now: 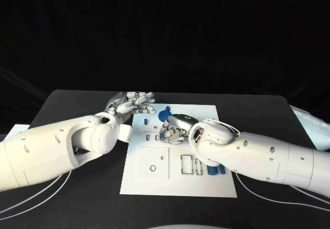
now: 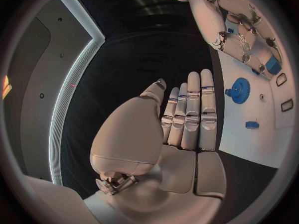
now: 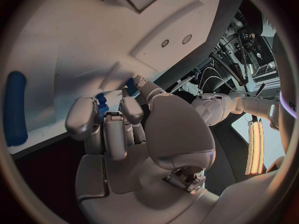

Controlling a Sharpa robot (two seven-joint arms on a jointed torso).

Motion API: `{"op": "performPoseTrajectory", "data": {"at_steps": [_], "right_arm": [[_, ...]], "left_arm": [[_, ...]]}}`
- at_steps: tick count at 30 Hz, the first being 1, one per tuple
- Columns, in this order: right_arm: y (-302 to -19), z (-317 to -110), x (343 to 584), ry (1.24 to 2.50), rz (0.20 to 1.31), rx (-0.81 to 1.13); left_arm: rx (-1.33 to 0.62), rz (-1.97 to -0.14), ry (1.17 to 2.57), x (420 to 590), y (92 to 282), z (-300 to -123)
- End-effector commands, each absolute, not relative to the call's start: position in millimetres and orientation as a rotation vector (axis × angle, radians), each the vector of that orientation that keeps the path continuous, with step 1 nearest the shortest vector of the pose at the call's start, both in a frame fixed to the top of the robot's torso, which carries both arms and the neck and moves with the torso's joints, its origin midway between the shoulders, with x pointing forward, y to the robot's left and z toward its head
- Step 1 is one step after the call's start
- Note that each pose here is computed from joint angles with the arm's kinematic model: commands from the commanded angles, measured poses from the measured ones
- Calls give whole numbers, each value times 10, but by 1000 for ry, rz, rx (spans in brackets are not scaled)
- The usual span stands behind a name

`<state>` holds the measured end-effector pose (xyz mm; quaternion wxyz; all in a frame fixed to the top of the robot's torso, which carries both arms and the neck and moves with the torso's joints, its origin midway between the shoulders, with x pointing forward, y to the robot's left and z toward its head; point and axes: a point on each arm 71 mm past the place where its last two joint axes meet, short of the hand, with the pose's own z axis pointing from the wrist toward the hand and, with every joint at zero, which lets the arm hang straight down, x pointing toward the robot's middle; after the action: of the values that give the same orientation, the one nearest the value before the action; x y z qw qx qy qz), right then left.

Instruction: Assemble the parts on the task board

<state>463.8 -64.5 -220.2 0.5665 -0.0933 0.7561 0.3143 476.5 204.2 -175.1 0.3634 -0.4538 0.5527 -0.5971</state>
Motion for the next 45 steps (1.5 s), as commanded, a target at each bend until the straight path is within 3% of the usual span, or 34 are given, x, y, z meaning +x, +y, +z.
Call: {"op": "performPoseTrajectory", "data": {"at_steps": [1, 25, 36, 45], "right_arm": [[-660, -2255, 4628, 1805, 704, -244], [-650, -2233, 4620, 1777, 712, -235], [-656, -2139, 4585, 1673, 758, -196], [-812, -1973, 4490, 1574, 841, -169]], "left_arm": [[-1162, -1564, 1433, 4758, 2016, -1744], [-1163, -1563, 1435, 4761, 2016, -1747], [-1167, -1560, 1444, 4767, 2014, -1755], [-990, -1437, 1587, 4773, 2014, -1798]]}}
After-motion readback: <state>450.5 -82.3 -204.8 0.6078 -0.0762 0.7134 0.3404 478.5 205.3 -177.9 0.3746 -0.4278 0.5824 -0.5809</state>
